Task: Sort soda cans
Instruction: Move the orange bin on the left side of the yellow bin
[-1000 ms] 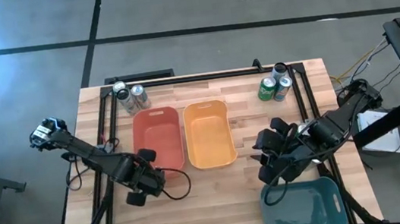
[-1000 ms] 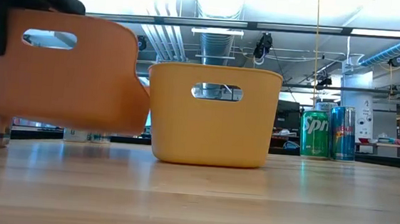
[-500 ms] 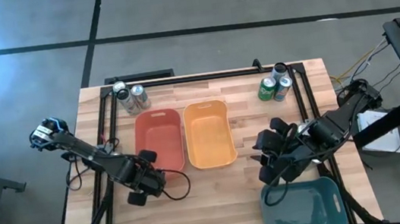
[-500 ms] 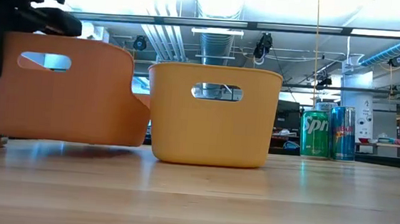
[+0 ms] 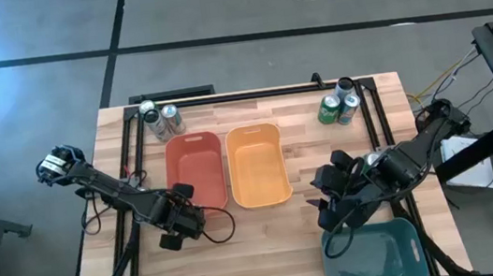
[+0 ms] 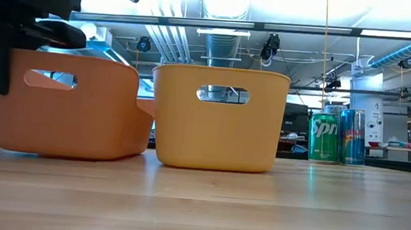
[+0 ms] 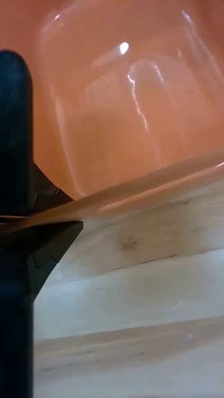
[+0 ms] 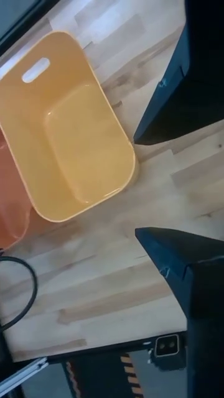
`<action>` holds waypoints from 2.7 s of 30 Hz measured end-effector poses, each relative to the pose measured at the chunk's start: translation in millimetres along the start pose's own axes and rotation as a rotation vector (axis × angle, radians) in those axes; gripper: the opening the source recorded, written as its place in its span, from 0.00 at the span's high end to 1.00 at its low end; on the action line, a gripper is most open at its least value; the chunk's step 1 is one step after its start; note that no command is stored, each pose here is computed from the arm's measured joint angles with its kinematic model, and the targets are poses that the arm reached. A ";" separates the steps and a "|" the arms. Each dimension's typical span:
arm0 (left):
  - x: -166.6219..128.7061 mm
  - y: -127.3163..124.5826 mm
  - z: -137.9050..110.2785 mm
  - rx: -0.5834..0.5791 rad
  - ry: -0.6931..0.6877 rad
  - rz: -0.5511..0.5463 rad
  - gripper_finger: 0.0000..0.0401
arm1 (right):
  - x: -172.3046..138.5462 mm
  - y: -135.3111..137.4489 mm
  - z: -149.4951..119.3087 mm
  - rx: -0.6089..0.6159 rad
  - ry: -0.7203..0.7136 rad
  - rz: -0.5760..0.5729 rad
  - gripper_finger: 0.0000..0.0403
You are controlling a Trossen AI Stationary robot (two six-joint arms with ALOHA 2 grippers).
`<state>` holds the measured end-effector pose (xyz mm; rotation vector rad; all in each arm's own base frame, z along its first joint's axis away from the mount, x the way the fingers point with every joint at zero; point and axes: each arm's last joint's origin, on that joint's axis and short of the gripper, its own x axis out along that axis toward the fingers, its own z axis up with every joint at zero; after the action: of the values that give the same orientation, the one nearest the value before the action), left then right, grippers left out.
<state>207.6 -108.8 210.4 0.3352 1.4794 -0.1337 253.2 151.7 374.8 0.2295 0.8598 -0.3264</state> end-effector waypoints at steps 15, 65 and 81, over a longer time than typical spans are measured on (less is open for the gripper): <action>0.4 4.6 -5.7 0.014 0.065 0.016 0.82 | 9.9 5.8 -10.8 -0.018 0.022 0.018 0.28; -39.4 12.7 -13.1 -0.150 0.056 -0.028 0.65 | 78.7 101.8 -102.0 0.788 0.398 -0.168 0.28; -36.0 8.1 -0.4 -0.213 -0.038 -0.102 0.70 | 91.3 112.0 -113.1 0.754 0.439 -0.167 0.28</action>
<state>206.2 -105.3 247.1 0.0843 1.4581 -0.0629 270.8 275.2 240.2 0.9589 1.1632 -0.7712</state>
